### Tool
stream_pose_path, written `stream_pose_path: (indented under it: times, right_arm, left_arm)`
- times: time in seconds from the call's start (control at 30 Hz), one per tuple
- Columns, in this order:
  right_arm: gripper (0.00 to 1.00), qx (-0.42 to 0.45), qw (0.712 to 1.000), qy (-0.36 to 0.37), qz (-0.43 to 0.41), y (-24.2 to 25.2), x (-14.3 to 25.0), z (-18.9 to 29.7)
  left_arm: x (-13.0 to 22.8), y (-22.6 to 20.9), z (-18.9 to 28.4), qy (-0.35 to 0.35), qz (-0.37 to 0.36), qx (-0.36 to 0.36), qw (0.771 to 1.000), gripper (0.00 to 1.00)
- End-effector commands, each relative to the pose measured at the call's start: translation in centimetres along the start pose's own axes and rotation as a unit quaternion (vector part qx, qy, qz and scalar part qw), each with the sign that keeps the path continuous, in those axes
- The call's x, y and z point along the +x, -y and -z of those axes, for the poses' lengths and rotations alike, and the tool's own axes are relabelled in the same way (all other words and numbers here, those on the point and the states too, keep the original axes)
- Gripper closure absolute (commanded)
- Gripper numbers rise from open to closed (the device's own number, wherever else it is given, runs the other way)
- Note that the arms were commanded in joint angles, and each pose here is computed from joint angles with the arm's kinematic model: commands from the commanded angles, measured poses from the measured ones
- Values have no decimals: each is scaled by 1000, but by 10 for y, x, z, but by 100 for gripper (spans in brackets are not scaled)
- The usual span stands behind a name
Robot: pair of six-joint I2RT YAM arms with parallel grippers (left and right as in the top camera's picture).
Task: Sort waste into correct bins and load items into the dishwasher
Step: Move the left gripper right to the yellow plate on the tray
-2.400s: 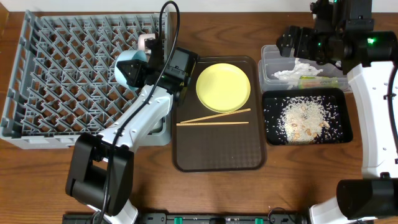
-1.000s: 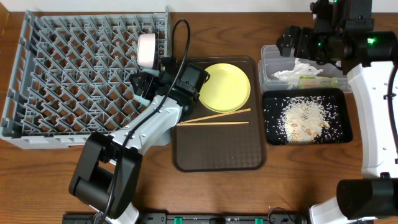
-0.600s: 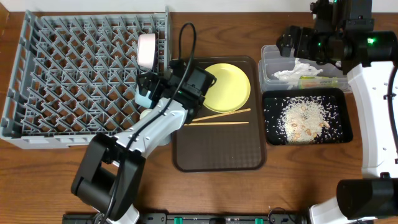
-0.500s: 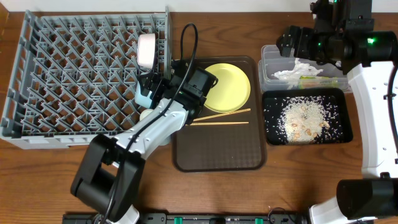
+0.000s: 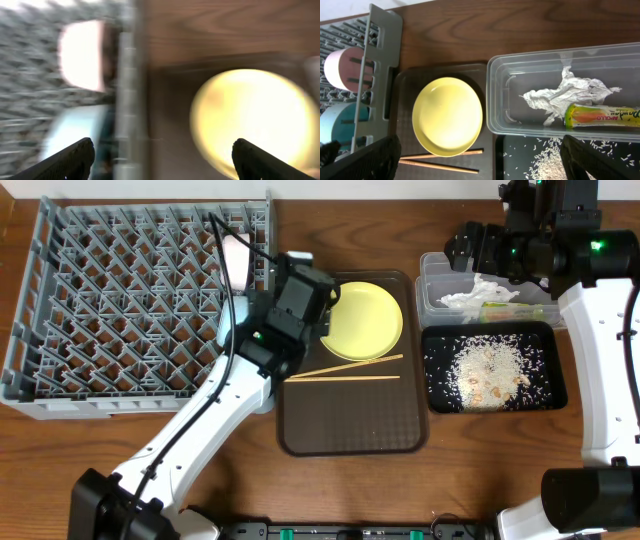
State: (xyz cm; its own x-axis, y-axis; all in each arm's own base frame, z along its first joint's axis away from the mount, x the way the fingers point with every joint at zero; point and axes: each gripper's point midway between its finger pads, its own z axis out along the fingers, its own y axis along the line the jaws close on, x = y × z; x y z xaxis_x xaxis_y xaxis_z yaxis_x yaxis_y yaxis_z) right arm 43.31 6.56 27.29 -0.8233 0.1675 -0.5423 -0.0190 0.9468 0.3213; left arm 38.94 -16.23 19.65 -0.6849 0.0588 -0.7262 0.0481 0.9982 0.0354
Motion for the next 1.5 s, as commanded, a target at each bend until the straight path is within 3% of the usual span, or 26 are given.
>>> stream_pose_path:
  times: [0.0, 0.17, 0.2, 0.57, 0.8, 0.93, 1.1, 1.2, 1.3, 1.47]
  right_arm:
    - [1, 0, 1000, -4, -2, -1, 1, -3]
    - [1, 0, 1000, -4, -2, -1, 1, -3]
    - [1, 0, 1000, -4, -2, -1, 1, -3]
    - [1, 0, 1000, -4, -2, -1, 1, -3]
    - [1, 0, 1000, -4, -2, -1, 1, -3]
    - [1, 0, 1000, -4, -2, -1, 1, -3]
    - [1, 0, 1000, -4, -2, -1, 1, -3]
    - [1, 0, 1000, -4, -2, -1, 1, -3]
    - [1, 0, 1000, -4, -2, -1, 1, -3]
    - [1, 0, 1000, -4, -2, -1, 1, -3]
  left_arm:
    - [-9, 34, 7, -31, 52, 89, 994, 11]
    - [-18, 40, -6, -111, 55, 95, 988, 11]
    - [-15, 43, -12, -129, 54, 98, 985, 4]
    - [34, 101, -37, -252, 56, 204, 944, 2]
    - [33, 82, -47, -242, 62, 149, 957, 8]
    - [45, 51, -58, -244, 167, 27, 955, 8]
    - [60, 39, -67, -234, 228, -35, 944, 13]
    - [65, 44, -72, -227, 235, -33, 944, 17]
    - [72, 49, -76, -225, 233, -28, 946, 29]
    - [87, 53, -79, -229, 263, -38, 937, 31]
